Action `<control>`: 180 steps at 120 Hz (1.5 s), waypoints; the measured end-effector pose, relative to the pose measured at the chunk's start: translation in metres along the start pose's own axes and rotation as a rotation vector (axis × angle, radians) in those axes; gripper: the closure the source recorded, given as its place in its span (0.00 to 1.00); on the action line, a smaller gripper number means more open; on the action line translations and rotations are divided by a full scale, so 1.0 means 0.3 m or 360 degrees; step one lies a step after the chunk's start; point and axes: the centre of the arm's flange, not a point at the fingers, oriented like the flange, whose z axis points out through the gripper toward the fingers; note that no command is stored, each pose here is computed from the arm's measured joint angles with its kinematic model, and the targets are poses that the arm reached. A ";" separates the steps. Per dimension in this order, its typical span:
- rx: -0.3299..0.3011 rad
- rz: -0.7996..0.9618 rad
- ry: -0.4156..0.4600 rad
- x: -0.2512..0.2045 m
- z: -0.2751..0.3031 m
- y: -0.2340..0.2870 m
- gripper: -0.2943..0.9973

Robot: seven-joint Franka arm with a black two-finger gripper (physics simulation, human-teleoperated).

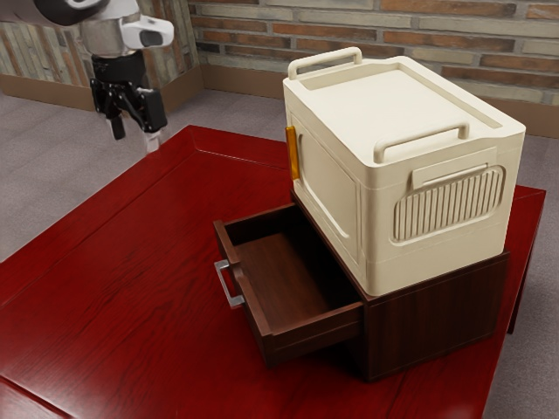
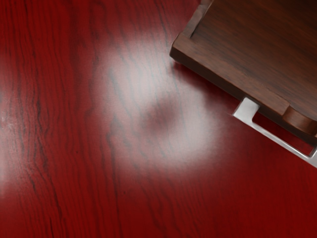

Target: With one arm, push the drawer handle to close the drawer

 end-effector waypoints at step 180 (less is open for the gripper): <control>0.0085 0.1103 0.0269 -0.071 0.910 0.384 0.84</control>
